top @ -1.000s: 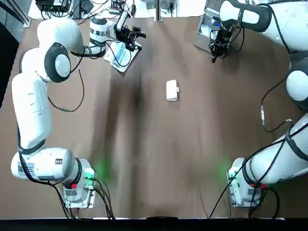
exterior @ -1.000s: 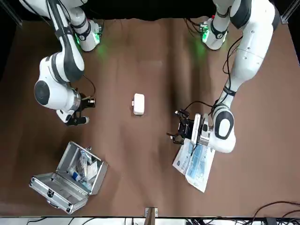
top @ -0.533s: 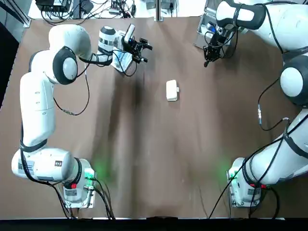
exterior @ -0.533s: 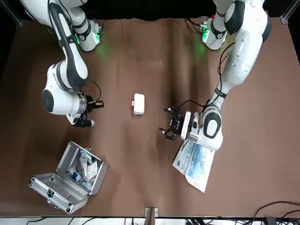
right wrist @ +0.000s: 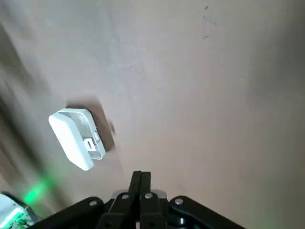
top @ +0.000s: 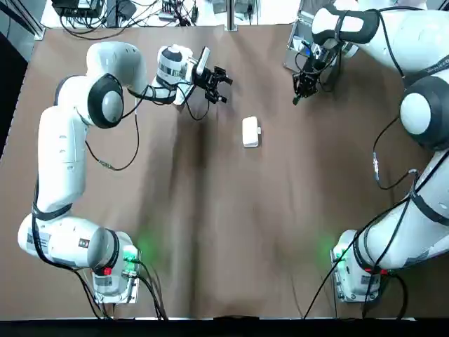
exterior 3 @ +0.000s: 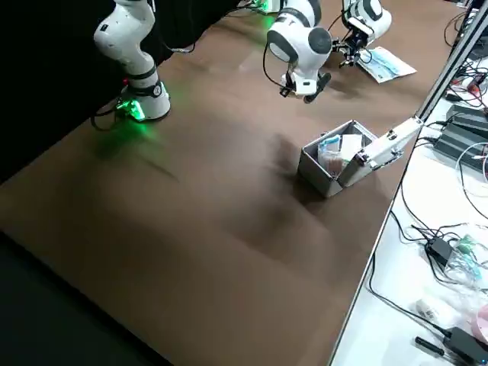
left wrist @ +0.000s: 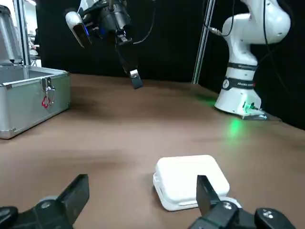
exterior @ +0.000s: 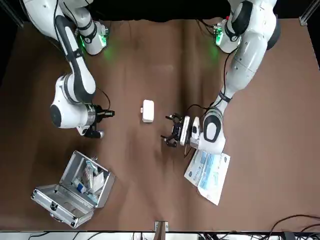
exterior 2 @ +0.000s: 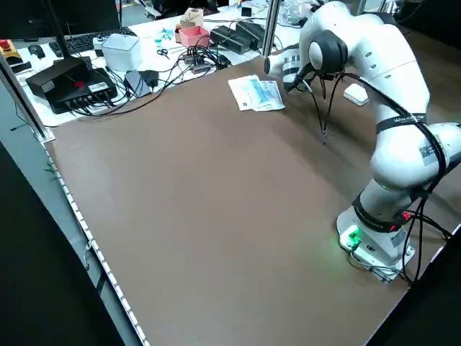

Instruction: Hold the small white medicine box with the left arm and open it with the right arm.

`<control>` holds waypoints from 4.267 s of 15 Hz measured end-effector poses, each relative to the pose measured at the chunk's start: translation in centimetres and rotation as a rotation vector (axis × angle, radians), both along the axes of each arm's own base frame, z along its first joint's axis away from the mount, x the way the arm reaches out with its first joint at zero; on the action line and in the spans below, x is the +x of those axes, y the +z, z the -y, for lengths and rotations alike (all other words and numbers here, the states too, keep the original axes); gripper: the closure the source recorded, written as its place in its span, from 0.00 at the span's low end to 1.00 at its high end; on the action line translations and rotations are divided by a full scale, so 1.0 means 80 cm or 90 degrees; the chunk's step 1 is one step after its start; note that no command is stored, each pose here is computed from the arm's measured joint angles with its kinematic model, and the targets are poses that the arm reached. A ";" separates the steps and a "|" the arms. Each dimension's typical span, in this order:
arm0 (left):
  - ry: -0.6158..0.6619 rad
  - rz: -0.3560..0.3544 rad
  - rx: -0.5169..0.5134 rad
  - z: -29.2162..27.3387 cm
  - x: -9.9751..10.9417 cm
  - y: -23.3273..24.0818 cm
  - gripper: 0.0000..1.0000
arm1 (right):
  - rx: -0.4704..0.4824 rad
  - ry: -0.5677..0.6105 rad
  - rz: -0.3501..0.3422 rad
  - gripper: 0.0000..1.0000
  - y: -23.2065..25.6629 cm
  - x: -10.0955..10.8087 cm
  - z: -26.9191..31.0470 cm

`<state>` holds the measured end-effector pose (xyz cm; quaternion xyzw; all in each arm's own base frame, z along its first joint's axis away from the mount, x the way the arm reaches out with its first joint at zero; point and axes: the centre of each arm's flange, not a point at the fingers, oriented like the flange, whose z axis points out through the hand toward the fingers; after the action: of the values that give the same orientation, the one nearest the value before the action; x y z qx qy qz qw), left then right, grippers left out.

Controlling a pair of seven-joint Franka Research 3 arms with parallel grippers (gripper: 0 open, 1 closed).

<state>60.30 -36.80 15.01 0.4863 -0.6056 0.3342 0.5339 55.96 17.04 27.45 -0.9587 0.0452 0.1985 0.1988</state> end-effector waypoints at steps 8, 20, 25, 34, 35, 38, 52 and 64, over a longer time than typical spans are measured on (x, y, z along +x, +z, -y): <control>-0.018 0.062 0.026 0.051 -0.031 -0.024 0.00 | 0.016 0.005 -0.023 0.99 -0.044 -0.006 -0.013; -0.049 0.130 0.029 0.077 -0.063 -0.072 0.00 | 0.095 0.025 -0.011 0.99 -0.100 -0.023 -0.073; -0.034 0.125 0.048 0.089 -0.077 -0.096 0.00 | 0.101 0.029 -0.029 0.99 -0.134 -0.038 -0.094; -0.047 0.111 0.045 0.093 -0.091 -0.110 0.31 | 0.131 0.015 -0.056 0.99 -0.154 -0.040 -0.092; -0.051 0.112 0.041 0.092 -0.092 -0.111 0.40 | 0.137 0.014 -0.057 0.99 -0.153 -0.040 -0.094; -0.047 0.120 0.042 0.090 -0.087 -0.109 0.57 | 0.153 0.009 -0.057 0.99 -0.153 -0.041 -0.098; -0.036 0.121 0.048 0.091 -0.082 -0.106 0.73 | 0.181 -0.003 -0.076 0.99 -0.176 -0.052 -0.122; -0.032 0.109 0.052 0.091 -0.082 -0.106 0.73 | 0.189 0.001 -0.082 0.99 -0.175 -0.053 -0.132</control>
<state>53.78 -44.12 6.53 0.4621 -0.6740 0.3363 0.4681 51.74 27.63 13.45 -0.9040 0.0271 0.2639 0.3352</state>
